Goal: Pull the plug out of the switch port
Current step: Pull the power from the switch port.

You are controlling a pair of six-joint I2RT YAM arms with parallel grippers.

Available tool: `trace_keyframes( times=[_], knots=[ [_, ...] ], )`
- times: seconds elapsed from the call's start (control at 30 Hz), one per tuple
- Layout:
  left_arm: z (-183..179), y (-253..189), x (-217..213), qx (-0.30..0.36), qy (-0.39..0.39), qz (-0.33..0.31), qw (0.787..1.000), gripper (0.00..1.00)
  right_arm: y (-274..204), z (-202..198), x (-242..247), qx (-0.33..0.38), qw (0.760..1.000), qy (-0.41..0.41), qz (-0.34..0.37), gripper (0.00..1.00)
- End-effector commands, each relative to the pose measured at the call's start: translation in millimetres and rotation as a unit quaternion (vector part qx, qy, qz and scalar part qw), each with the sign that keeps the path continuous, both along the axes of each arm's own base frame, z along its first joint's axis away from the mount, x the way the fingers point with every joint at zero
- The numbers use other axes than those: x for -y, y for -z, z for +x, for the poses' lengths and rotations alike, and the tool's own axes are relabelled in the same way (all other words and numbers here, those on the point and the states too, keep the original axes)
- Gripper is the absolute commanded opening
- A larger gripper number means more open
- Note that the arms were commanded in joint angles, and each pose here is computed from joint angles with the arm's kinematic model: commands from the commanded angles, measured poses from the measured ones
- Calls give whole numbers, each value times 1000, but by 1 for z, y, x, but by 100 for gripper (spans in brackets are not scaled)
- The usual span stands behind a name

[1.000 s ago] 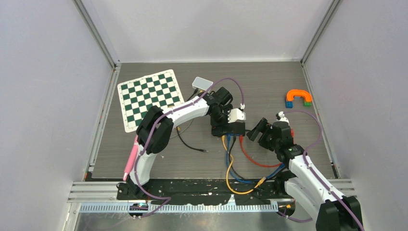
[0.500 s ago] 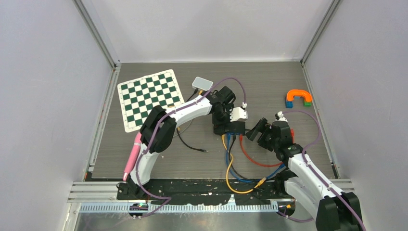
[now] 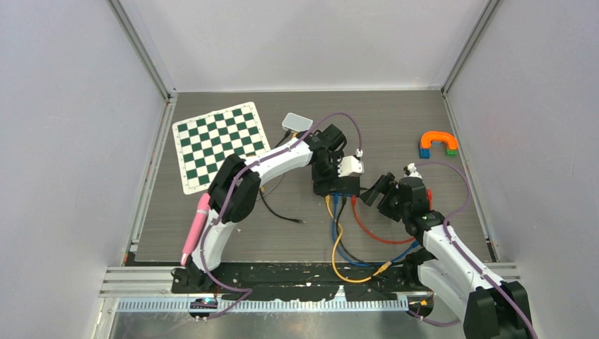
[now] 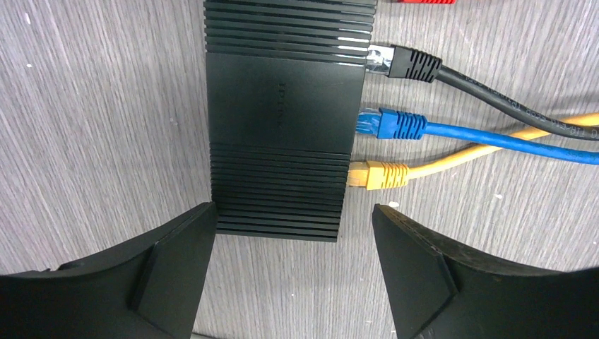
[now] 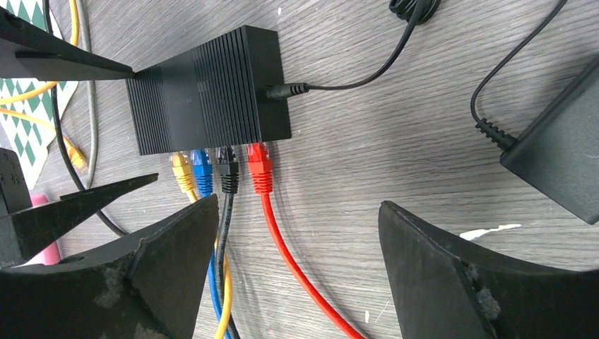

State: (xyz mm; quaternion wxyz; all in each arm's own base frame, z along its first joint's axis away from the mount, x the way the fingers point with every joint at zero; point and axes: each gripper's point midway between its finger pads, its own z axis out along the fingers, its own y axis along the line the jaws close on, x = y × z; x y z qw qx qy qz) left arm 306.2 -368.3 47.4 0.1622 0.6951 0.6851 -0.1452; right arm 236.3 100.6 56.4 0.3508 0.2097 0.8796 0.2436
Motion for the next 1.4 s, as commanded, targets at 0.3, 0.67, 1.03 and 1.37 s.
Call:
trace_keyframes(
  times=[0.3, 0.67, 1.03, 1.37],
  knots=[
    [-42, -29, -10, -17, -10, -48, 999, 87, -19, 18, 3, 36, 999, 4, -11, 90],
    [9, -63, -3, 36, -13, -76, 996, 100, -14, 11, 4, 33, 999, 11, -6, 90],
    [-13, -23, -12, -37, 1, -35, 999, 100, -12, 11, 7, 34, 999, 19, -9, 90],
    [-20, -3, -13, -46, -8, -8, 999, 100, -10, 14, 4, 23, 1000, 13, -7, 90]
  ],
)
